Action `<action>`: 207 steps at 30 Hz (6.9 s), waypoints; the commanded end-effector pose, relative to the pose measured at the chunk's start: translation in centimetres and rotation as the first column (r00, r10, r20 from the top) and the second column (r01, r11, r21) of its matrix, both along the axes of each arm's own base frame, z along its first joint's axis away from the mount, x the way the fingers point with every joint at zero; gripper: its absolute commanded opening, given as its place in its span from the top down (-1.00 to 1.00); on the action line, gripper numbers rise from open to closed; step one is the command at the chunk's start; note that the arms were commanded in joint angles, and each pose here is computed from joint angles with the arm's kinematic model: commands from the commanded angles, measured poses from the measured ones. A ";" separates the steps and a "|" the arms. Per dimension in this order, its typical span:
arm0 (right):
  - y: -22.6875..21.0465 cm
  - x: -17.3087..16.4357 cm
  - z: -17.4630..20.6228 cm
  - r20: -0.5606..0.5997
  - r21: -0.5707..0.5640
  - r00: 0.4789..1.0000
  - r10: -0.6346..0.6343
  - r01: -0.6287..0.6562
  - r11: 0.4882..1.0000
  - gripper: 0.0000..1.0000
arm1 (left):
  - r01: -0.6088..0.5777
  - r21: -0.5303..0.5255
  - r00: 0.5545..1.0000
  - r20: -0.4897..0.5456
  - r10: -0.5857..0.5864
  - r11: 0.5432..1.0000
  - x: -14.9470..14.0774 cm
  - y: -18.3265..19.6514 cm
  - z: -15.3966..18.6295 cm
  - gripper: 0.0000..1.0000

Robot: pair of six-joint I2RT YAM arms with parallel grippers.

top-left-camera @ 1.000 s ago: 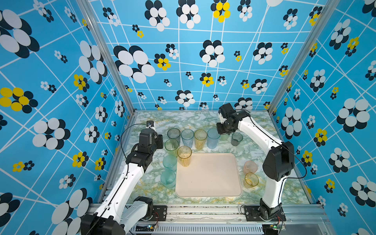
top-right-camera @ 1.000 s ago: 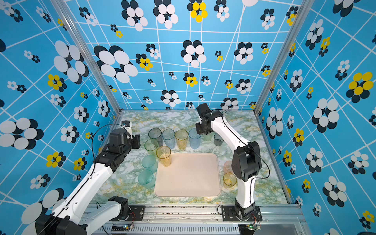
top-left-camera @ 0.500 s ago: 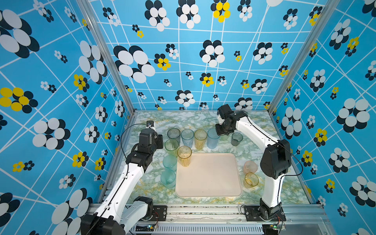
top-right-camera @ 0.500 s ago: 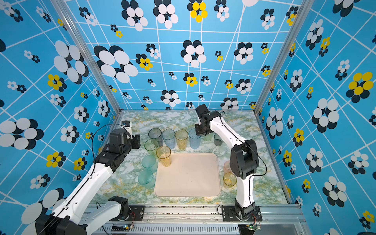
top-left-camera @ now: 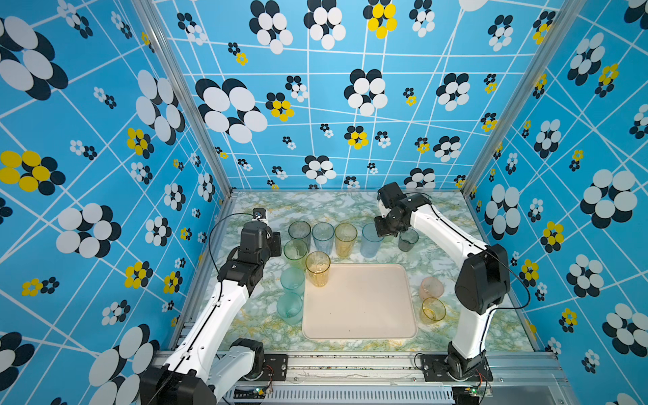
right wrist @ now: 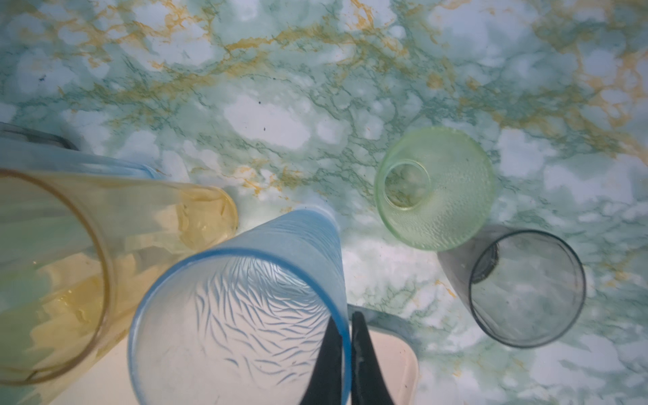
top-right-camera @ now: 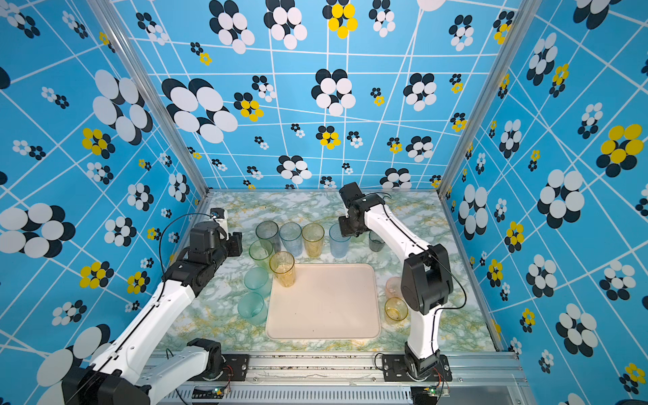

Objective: Place the glasses into the tray
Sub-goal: Pick up the glass from the top-center of the table, then place the glass on the tray, then move the glass to the tray.

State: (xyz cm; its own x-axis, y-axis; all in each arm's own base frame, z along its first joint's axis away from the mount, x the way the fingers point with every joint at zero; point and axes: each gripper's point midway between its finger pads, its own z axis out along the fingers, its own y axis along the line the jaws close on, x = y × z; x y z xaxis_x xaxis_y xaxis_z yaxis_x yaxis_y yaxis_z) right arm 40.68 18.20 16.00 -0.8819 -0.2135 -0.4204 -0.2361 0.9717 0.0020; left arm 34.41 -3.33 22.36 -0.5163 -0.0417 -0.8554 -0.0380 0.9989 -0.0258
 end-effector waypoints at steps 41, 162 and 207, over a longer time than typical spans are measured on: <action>19.6 -20.1 4.3 0.038 0.075 0.794 0.607 -0.608 0.791 1.00 | 0.017 -0.037 1.000 -0.014 -0.018 0.999 -1.0 -1.2 0.6 -0.09; 19.6 -10.8 2.4 -0.049 0.036 0.869 0.493 -0.491 0.870 0.56 | 0.016 0.013 1.000 -0.021 -0.016 1.000 -0.8 -0.8 0.6 -0.10; 20.6 -8.8 -1.0 -0.108 -0.020 0.860 0.499 -0.504 0.864 0.93 | 0.007 0.013 0.999 -0.045 -0.007 1.000 0.0 -0.1 -0.6 -0.12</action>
